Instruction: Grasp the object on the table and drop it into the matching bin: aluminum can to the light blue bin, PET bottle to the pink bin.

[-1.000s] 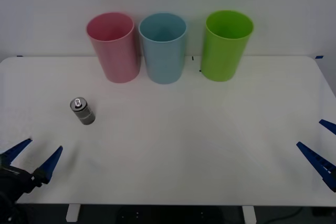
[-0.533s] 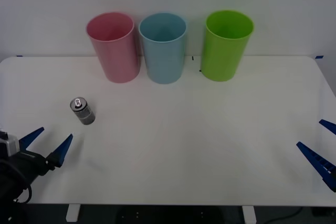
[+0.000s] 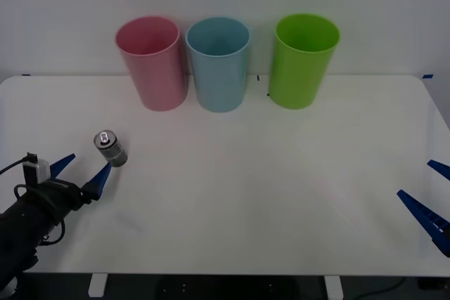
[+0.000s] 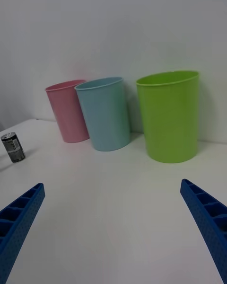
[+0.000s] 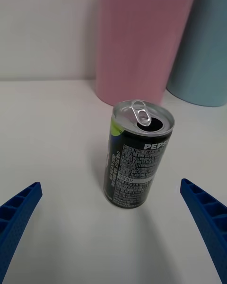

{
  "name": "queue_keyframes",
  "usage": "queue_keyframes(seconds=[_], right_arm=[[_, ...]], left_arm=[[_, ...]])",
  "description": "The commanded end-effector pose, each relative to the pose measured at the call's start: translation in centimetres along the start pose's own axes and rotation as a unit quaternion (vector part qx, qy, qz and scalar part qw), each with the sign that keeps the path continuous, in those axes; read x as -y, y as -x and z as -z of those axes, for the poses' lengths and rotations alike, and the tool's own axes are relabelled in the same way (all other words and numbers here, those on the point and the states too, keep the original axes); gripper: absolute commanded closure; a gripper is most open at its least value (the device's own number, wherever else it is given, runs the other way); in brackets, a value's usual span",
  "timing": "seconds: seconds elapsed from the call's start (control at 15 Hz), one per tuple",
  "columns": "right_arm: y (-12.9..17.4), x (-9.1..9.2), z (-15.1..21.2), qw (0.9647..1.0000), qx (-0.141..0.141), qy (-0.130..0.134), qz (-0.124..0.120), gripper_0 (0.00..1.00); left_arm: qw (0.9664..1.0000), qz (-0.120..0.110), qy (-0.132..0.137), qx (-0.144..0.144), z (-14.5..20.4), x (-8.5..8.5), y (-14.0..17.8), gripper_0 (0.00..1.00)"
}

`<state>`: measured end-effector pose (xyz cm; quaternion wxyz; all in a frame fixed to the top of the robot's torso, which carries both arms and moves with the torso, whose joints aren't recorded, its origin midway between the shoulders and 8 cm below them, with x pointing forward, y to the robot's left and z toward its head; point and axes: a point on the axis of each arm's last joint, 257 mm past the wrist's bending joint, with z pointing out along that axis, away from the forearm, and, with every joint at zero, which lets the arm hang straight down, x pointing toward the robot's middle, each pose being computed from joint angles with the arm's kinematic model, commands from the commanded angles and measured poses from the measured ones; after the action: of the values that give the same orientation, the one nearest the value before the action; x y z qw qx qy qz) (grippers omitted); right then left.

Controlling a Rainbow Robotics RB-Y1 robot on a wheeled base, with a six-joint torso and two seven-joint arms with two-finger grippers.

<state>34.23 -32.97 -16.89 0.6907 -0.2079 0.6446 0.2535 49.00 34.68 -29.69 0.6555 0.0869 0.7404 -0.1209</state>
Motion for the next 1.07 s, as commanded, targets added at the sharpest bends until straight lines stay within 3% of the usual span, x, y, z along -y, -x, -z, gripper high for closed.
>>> queue_keyframes(seconds=[0.07, 1.07], right_arm=[[0.0, 0.0, 0.0, 1.0, 0.0, 0.0, 0.0, 0.0], [0.0, 0.0, 0.0, 1.0, 0.0, 0.0, 0.0, 0.0]], left_arm=[[1.0, 0.001, 0.0, -0.002, -1.6, 0.1, 0.1, 0.0], [0.9997, -0.001, -0.01, -0.021, -7.9, 1.3, 0.2, 0.0]])
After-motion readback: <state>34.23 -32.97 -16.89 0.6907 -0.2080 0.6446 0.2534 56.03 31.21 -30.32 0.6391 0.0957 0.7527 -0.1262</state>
